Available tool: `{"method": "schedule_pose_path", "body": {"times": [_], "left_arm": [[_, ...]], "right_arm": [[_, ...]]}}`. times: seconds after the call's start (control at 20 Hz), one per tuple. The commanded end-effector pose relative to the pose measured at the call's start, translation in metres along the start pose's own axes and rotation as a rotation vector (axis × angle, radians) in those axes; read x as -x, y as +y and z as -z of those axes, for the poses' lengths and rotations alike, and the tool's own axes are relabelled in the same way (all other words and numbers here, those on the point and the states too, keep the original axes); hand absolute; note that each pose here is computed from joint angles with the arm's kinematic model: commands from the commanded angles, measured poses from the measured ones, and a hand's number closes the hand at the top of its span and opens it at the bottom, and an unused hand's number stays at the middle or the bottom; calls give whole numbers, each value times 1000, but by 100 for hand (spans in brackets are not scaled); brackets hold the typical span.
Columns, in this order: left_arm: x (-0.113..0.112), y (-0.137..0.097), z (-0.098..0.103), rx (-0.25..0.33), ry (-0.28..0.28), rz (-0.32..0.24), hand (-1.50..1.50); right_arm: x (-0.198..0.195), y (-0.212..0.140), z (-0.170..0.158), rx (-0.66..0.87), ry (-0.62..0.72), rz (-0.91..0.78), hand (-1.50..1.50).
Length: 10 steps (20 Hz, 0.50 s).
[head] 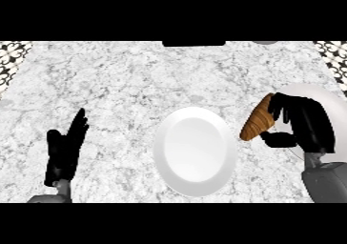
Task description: Pick the croissant from the plate and place it in the plate
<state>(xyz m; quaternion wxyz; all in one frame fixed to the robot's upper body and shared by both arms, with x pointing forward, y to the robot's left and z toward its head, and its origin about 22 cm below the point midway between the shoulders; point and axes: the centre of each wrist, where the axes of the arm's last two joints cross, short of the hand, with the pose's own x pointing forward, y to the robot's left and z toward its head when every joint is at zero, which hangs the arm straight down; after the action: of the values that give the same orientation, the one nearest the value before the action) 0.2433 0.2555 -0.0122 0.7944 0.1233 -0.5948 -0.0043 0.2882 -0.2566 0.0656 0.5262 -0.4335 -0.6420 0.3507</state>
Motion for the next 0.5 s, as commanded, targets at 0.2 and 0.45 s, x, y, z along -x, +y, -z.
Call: {"method": "schedule_pose_path", "body": {"times": [0.2, 0.45], "left_arm": [[-2, -8, -5, 21, -26, -2, 0], [0, -4, -9, 19, -11, 18, 0]], "right_arm": [[16, -44, -1, 219, 174, 5, 150], [56, -73, 5, 225, 241, 53, 150]]}}
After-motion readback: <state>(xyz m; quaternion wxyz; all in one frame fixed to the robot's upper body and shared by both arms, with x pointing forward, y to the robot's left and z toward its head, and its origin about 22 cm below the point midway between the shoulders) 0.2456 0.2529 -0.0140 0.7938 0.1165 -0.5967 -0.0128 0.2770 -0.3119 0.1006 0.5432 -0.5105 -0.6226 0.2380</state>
